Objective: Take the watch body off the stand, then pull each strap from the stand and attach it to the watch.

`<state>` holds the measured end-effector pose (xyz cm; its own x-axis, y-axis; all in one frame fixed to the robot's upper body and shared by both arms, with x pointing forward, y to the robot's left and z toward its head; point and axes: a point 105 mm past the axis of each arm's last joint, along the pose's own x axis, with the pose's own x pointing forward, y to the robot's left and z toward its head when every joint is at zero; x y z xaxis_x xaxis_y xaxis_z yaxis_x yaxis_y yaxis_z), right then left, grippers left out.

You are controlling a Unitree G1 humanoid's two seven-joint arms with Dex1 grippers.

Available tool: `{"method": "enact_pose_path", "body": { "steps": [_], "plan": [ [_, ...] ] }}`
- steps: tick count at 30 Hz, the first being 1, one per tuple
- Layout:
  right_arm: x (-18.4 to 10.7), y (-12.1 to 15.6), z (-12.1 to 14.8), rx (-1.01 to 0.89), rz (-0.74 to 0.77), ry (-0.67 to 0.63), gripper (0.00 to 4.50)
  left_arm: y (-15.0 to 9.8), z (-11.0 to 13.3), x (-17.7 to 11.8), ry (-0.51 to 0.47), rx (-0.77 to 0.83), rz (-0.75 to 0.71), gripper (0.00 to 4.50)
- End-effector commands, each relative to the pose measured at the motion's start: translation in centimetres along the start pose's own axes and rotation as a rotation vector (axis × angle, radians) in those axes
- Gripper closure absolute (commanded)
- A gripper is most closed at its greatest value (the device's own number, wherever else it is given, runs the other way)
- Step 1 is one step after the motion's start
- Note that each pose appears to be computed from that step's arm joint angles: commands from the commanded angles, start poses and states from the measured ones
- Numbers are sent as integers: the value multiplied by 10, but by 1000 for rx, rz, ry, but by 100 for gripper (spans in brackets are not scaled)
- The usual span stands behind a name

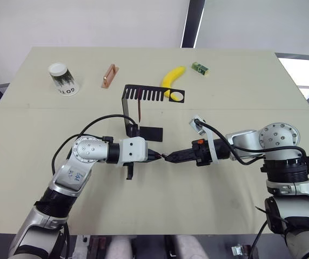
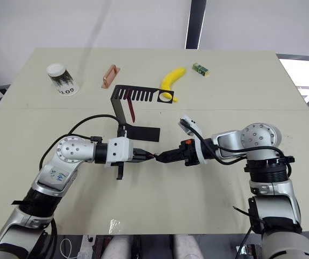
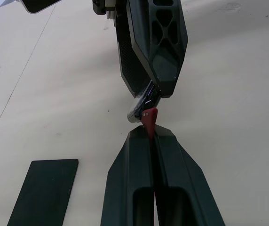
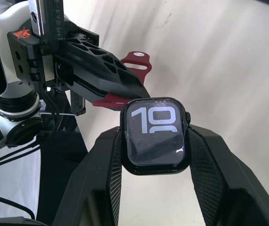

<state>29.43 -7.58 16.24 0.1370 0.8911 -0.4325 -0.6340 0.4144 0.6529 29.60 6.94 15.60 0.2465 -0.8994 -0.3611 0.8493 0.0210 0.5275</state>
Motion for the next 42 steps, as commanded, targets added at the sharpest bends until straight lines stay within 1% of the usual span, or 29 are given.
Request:
{"method": "enact_pose_path", "body": {
  "steps": [1, 16, 42],
  "plan": [
    [5, 26, 3, -73, 113, 14, 297, 6, 14, 5, -36, 52, 21, 450],
    [7, 24, 3, -78, 94, 16, 297, 9, 28, 11, -76, 59, 21, 450],
    [9, 34, 5, -113, 124, 26, 297, 13, 30, 17, -76, 65, 26, 450]
  ]
}}
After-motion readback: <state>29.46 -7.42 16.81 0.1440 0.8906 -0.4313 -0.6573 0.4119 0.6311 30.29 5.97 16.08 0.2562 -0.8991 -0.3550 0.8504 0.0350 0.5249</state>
